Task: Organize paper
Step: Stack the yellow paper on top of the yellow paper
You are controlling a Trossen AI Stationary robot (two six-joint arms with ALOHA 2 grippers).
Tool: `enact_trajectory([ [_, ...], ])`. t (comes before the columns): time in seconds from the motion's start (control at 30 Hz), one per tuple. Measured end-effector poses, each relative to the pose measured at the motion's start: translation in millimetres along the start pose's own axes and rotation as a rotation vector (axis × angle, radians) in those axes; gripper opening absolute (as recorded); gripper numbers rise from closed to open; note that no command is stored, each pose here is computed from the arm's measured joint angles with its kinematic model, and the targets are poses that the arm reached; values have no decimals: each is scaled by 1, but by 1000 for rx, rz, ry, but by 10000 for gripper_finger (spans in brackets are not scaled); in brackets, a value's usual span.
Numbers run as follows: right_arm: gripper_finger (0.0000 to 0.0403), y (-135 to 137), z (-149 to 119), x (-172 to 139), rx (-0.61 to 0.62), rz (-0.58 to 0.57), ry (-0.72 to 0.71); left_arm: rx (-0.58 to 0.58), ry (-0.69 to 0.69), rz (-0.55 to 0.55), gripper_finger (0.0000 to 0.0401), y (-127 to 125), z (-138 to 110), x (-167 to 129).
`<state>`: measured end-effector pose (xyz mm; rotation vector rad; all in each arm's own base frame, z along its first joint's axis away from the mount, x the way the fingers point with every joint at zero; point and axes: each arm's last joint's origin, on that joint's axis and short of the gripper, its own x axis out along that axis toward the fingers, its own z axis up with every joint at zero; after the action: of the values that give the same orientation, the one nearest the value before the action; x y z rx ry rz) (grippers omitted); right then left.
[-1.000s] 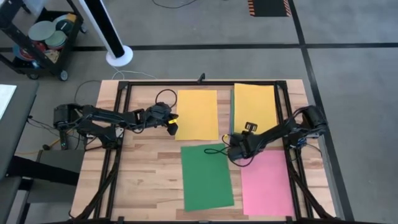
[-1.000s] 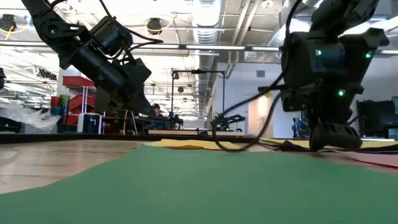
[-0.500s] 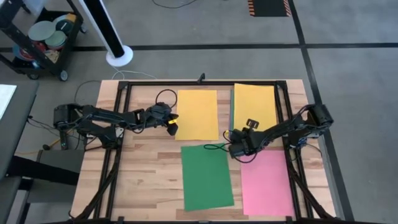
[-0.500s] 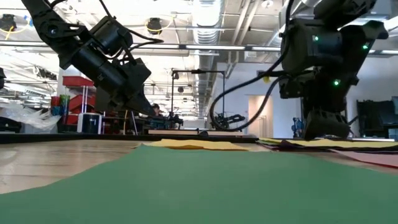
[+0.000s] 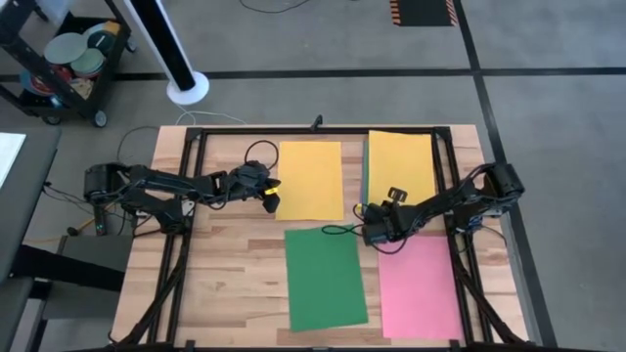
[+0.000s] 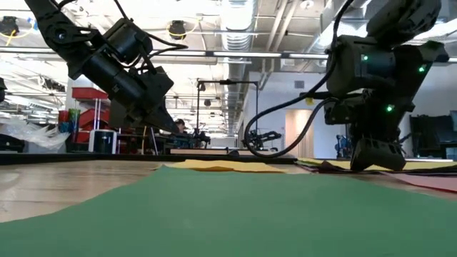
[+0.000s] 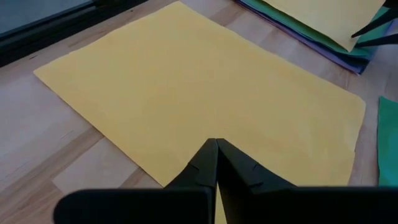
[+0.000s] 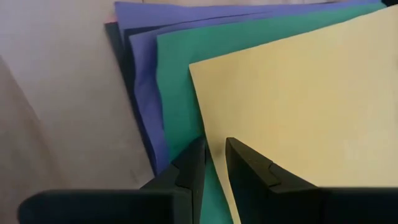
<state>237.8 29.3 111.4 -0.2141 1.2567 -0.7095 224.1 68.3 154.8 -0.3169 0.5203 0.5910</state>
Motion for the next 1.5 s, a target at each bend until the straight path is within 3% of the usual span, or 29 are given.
enact_trajectory([
  [0.27,62,-7,-3,9,20,-23,11,0,0,0,0,0,0,0],
  [0.43,12,-8,-3,10,12,-44,7,-5,2,-2,0,0,0,0],
  [0.67,1,1,6,-9,4,-37,-21,-5,0,-17,0,-3,-1,-1],
  [0.97,0,7,41,-39,68,-13,-153,-12,-24,-48,0,-11,0,-3],
  [1.27,0,10,89,-53,115,182,-395,-30,-138,-59,0,-16,14,-22],
  [1.5,0,-3,115,-52,189,265,-492,-33,-177,-68,0,-13,22,-38],
])
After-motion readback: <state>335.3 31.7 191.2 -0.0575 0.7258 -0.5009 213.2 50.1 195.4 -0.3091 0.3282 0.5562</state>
